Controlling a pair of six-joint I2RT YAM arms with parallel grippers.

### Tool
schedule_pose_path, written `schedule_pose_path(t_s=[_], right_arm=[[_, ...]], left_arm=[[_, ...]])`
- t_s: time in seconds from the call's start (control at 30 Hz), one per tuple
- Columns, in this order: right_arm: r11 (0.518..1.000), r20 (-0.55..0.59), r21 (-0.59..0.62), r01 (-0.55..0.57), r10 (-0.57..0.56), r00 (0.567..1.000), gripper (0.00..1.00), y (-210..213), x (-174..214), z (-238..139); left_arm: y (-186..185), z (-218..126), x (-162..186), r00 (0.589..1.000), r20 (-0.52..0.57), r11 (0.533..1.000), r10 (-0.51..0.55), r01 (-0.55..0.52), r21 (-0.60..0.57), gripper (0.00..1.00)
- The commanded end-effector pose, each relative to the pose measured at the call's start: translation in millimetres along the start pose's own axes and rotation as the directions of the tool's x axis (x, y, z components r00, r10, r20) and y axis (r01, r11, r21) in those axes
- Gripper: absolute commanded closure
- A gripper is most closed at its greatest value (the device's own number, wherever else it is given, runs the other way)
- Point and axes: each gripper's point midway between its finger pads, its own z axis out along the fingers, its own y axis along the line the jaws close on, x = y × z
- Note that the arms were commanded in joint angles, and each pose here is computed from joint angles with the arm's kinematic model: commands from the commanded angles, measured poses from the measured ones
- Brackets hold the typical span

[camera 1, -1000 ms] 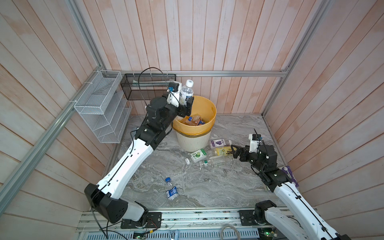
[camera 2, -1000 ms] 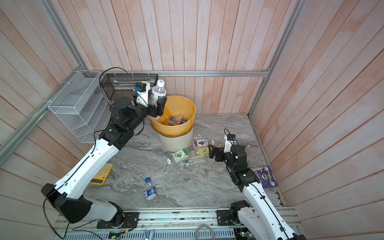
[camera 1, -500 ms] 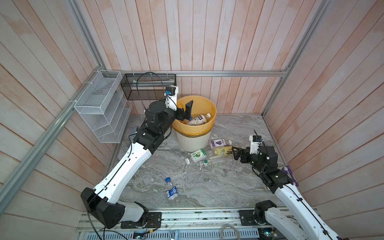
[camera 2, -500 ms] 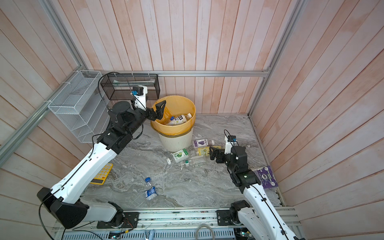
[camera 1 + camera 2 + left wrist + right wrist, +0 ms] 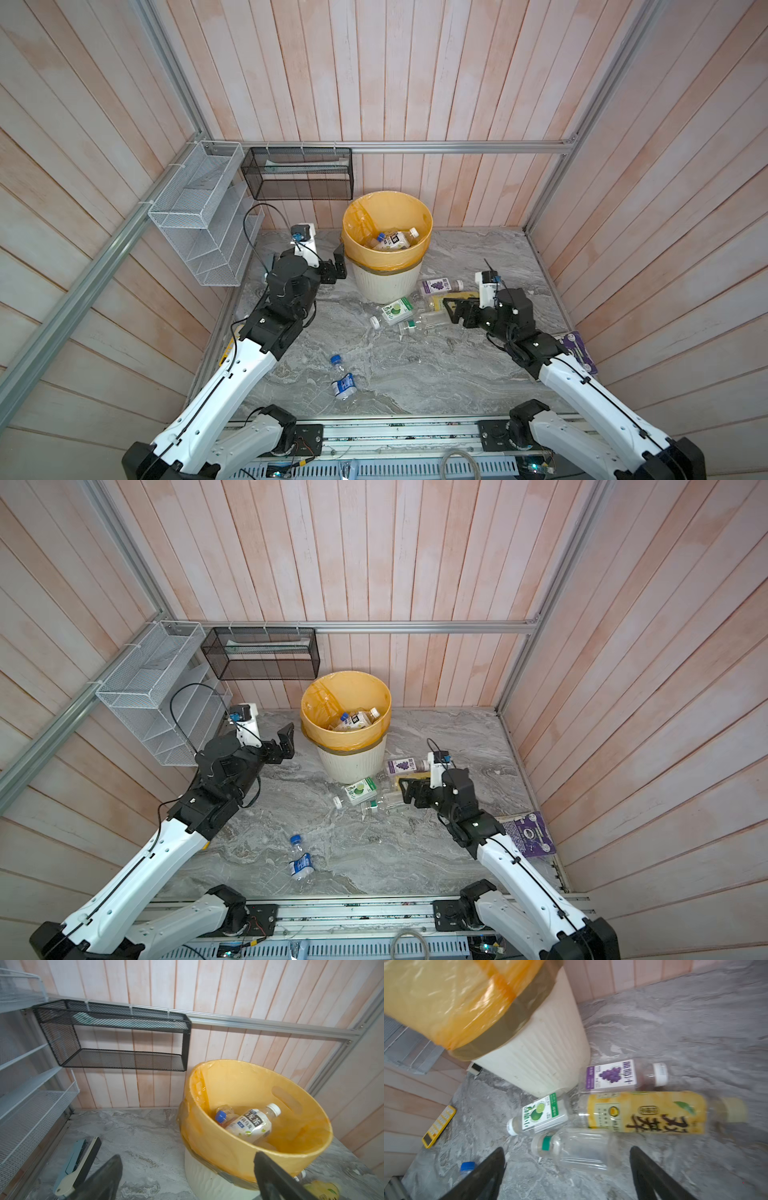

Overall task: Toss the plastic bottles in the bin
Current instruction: 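Withdraw the left gripper while the right gripper reaches to the blue-cap bottle, then grasp the blue-cap bottle with the right gripper and lift it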

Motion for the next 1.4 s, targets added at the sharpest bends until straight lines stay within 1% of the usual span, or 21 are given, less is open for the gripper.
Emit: schedule_pose_path(t_s=[0.0, 0.07, 0.2, 0.27, 0.33, 0.47, 0.6, 0.7, 0.97, 1.13, 1.2, 1.27, 1.33, 1.37], right_arm=[[0.999, -0.034, -0.050, -0.014, 0.013, 0.999, 0.07, 46.0, 6.7, 19.1], [0.998, -0.110, -0.070, 0.004, -0.012, 0.994, 0.08, 76.0, 27.1, 33.7], [0.990, -0.241, -0.103, 0.099, -0.122, 0.963, 0.07, 131.7, 74.2, 58.2], [0.980, -0.320, -0.134, 0.149, -0.185, 0.929, 0.07, 160.0, 103.5, 69.5], [0.968, -0.388, -0.152, 0.199, -0.243, 0.889, 0.06, 179.0, 132.1, 77.5], [0.945, -0.477, -0.204, 0.255, -0.323, 0.817, 0.03, 209.3, 179.3, 84.3], [0.925, -0.545, -0.240, 0.294, -0.380, 0.748, 0.00, 221.6, 217.8, 88.5], [0.908, -0.567, -0.242, 0.342, -0.418, 0.710, 0.00, 226.6, 232.6, 92.9], [0.885, -0.644, -0.240, 0.400, -0.453, 0.616, 0.05, 217.6, 265.7, 110.7], [0.862, -0.682, -0.209, 0.461, -0.466, 0.563, 0.12, 195.4, 278.4, 113.6], [0.850, -0.685, -0.196, 0.489, -0.475, 0.552, 0.18, 188.0, 277.8, 113.1], [0.841, -0.683, -0.187, 0.508, -0.483, 0.548, 0.31, 183.1, 274.9, 113.2], [0.839, -0.664, -0.190, 0.510, -0.492, 0.563, 0.43, 184.9, 268.8, 112.8], [0.839, -0.653, -0.189, 0.511, -0.496, 0.572, 0.47, 185.3, 265.0, 112.1]], left_arm=[[33.4, -11.5, 13.1, 0.995, -0.010, 0.991, -0.094, 0.093, -0.096, 0.00], [49.0, -17.4, 21.3, 0.994, -0.021, 0.984, -0.103, 0.099, -0.146, 0.00], [79.2, -27.7, 31.6, 0.996, -0.030, 0.965, -0.090, 0.079, -0.251, 0.00], [96.5, -31.0, 35.1, 0.995, -0.031, 0.952, -0.092, 0.079, -0.295, 0.00], [110.0, -32.9, 37.4, 0.994, -0.036, 0.944, -0.105, 0.088, -0.319, 0.01], [127.3, -35.8, 40.5, 0.991, -0.045, 0.932, -0.127, 0.104, -0.346, 0.00], [134.4, -35.3, 45.8, 0.989, -0.060, 0.925, -0.132, 0.101, -0.365, 0.00], [134.8, -35.3, 48.9, 0.988, -0.065, 0.925, -0.138, 0.105, -0.365, 0.00], [133.7, -38.8, 53.3, 0.987, -0.065, 0.926, -0.148, 0.116, -0.358, 0.00], [135.2, -42.2, 53.2, 0.987, -0.066, 0.924, -0.144, 0.110, -0.367, 0.01], [135.7, -42.9, 53.6, 0.987, -0.065, 0.922, -0.145, 0.111, -0.370, 0.00], [135.8, -42.4, 54.8, 0.986, -0.067, 0.922, -0.150, 0.115, -0.370, 0.00], [134.7, -41.7, 54.9, 0.985, -0.066, 0.923, -0.157, 0.122, -0.364, 0.00], [134.1, -41.2, 56.2, 0.985, -0.070, 0.924, -0.161, 0.125, -0.361, 0.00]])
